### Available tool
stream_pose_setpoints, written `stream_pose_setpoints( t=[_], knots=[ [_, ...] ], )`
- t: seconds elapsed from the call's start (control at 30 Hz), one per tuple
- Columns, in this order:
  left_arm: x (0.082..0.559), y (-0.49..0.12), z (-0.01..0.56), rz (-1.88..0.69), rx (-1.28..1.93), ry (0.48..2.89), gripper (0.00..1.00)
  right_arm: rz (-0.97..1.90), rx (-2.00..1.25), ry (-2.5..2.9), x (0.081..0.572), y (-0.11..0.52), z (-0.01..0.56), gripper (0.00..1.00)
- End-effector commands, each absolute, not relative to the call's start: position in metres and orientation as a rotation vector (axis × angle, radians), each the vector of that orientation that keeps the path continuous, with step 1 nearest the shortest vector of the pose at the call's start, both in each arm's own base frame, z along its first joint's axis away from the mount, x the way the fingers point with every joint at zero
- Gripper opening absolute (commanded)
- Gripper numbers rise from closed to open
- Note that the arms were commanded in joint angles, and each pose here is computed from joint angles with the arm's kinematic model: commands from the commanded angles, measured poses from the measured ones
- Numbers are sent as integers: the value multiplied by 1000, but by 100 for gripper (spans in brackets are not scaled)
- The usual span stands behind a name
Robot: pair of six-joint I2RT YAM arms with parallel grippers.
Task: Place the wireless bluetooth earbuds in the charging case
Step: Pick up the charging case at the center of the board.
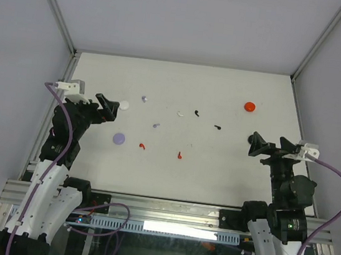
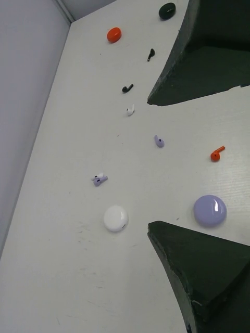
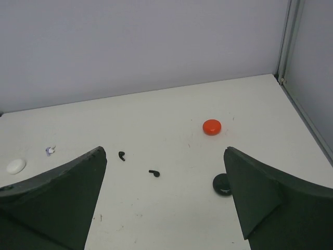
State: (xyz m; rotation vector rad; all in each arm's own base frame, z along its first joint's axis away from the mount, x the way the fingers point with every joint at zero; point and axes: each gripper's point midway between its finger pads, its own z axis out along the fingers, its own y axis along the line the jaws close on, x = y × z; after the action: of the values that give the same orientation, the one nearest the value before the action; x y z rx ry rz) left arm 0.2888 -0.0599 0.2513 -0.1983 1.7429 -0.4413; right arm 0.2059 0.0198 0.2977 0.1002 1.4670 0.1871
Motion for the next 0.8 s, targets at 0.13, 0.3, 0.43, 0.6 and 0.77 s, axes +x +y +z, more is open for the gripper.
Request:
stream_pose_setpoints(
  t=[0.13,0.3,0.43,0.6,0.77],
  knots=[
    [298,-57,247,-453,-298,1827,99,168,135,1354,195,11,324,99],
    [299,-53,218,-444,-419,1931,99,196,106,1359,195,17,323,99],
    [295,-57,189,-439,-430,2045,99,190,115,1357,194,15,322,99],
    [298,-66,164,-457,-410,2182,99,210,89,1316,188,19,329,99],
    [303,-81,133,-516,-334,2341,98,194,110,1304,185,14,329,99]
  ],
)
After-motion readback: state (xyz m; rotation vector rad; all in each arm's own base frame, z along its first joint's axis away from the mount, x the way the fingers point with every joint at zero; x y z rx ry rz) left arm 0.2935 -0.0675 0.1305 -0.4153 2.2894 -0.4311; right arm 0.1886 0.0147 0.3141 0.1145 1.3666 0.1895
